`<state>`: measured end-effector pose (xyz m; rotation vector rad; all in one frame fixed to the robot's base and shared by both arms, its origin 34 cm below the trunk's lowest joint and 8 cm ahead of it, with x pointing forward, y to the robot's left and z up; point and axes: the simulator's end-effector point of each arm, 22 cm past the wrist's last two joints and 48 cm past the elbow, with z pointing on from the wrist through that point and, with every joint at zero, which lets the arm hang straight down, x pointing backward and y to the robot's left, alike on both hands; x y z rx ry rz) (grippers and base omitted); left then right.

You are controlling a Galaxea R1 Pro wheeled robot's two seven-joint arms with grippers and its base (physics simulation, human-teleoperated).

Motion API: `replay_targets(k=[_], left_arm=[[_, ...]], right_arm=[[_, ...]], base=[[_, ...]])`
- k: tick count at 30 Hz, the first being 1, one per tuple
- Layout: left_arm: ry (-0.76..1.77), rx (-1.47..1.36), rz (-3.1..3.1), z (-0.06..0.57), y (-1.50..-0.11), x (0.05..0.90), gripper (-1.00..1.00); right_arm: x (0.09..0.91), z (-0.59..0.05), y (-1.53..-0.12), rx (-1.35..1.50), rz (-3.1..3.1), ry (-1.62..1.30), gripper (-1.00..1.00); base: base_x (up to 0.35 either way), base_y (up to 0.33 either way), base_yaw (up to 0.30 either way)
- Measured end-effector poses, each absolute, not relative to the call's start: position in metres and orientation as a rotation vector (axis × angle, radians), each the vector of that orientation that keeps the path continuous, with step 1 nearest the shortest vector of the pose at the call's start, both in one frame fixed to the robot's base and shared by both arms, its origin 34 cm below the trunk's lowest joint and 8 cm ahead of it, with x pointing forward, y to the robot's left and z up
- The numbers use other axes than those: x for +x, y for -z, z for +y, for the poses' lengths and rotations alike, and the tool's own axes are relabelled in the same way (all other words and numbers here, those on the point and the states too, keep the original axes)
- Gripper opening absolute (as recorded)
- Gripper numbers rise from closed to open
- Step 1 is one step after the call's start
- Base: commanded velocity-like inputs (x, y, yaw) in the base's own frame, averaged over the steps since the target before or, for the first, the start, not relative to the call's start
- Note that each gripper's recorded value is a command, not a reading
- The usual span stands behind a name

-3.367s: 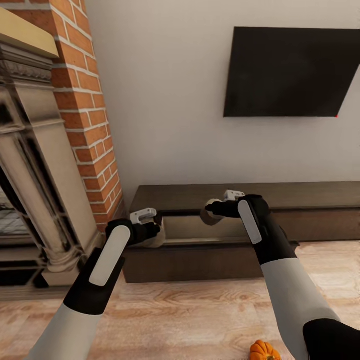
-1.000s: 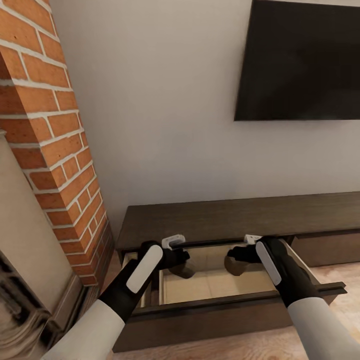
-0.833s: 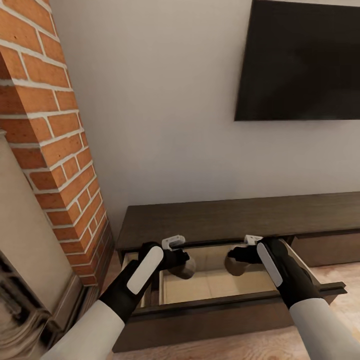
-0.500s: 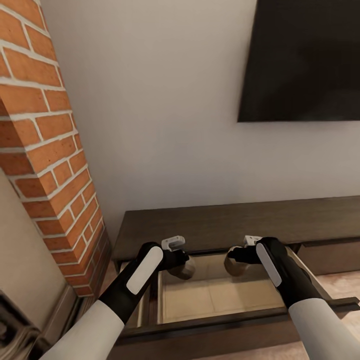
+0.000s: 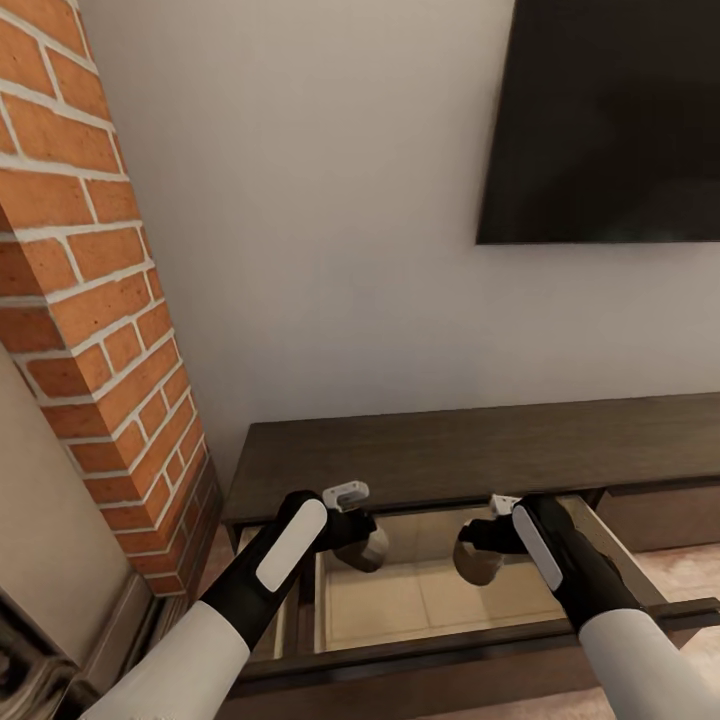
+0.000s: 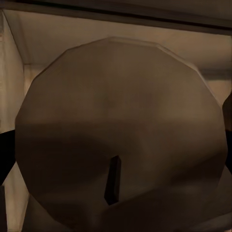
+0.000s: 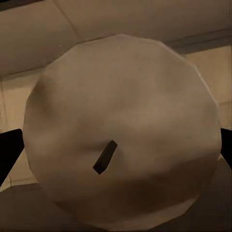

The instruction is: Place each of the two pumpkins and all three candles from the living room inside a cabinet in the living room (use any cabinet), then make sure every cabinet is closed, and position the cauldron so it is next to a table in the living room.

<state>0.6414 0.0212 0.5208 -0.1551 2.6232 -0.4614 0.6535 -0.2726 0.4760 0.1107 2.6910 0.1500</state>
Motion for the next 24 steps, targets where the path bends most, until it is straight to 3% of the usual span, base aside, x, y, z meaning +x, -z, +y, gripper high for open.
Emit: replay_targets(k=[19, 24], left_arm=[[0.382, -0.007, 2.731, 0.005, -0.483, 0.607, -1.0], [0.312, 0.003, 2.789, 0.019, -0.458, 0.595, -1.0]], right_arm=[[0.643, -0.26, -0.454, 0.014, 2.681, -0.098, -1.0], [0.643, -0.259, -0.454, 0.013, 2.681, -0.1, -1.0]], base=[[0.0, 0.0, 0.0], [0.163, 0.0, 0.0]])
